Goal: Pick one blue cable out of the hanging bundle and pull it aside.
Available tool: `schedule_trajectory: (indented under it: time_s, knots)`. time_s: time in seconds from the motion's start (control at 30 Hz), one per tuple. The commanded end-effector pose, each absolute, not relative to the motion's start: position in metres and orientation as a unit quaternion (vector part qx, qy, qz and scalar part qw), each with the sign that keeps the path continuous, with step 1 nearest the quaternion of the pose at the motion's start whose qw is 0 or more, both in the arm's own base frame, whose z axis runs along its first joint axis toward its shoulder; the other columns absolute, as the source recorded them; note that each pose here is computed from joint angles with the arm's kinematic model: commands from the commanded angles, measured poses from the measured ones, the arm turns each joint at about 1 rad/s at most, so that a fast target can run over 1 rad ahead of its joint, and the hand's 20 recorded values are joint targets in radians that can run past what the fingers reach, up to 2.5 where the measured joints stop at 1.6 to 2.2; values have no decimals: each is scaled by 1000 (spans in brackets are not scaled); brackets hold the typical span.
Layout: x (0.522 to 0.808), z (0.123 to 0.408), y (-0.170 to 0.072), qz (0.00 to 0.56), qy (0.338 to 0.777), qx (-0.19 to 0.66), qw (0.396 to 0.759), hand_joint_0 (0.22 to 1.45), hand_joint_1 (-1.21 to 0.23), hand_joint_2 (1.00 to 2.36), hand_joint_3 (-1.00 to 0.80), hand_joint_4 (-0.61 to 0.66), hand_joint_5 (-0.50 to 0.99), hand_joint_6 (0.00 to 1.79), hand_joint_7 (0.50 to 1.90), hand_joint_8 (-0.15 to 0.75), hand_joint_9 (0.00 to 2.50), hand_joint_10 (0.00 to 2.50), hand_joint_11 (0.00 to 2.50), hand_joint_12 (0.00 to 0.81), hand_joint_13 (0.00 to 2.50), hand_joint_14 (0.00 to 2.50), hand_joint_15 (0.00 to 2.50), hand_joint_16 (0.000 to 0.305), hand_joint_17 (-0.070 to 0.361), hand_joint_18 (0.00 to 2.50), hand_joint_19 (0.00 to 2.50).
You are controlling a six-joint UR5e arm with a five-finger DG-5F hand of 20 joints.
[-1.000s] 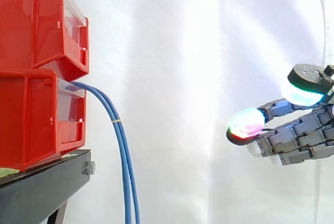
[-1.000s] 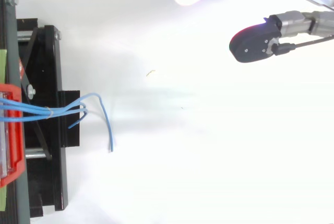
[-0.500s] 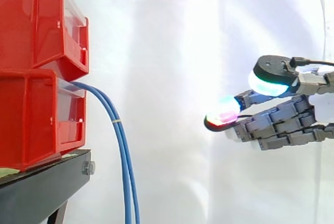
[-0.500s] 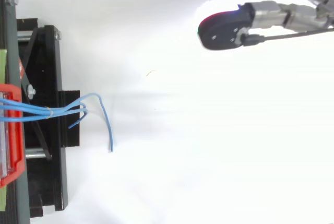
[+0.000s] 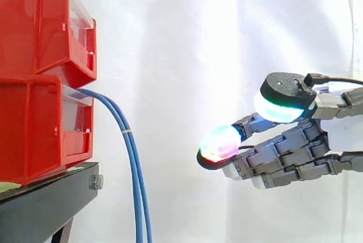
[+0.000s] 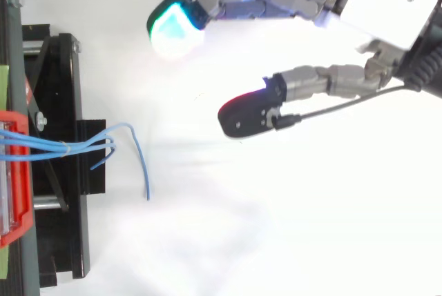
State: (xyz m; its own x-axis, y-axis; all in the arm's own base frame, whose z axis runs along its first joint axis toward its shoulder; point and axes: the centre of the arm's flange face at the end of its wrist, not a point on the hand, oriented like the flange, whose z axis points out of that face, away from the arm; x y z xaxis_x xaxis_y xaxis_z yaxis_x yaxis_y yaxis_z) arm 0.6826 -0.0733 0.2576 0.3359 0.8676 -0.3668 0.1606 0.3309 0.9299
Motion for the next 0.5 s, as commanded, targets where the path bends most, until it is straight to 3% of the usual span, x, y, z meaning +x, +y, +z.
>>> schedule_trajectory:
  time_s: [0.0,0.23,0.3,0.37,0.47]
  knots:
    - [688,249,-65,286,512,501,636,484,-610,1000,-500,189,-212,501,674,236,461,0,17,301,143,2,50,49,110,0,133]
    - [725,214,-52,344,514,506,601,489,-607,1000,-499,197,-206,501,679,239,487,0,19,299,157,0,52,48,108,0,132]
    - [741,206,-45,372,525,509,571,489,-606,1000,-499,196,-206,502,682,240,492,0,34,299,159,0,53,48,108,0,130]
    - [742,199,-43,377,530,518,556,489,-605,1000,-496,196,-206,501,680,241,493,2,20,298,161,2,52,48,108,0,130]
    - [742,199,-47,370,522,525,562,490,-604,1000,-497,199,-205,501,686,239,495,0,35,297,163,3,57,48,108,0,132]
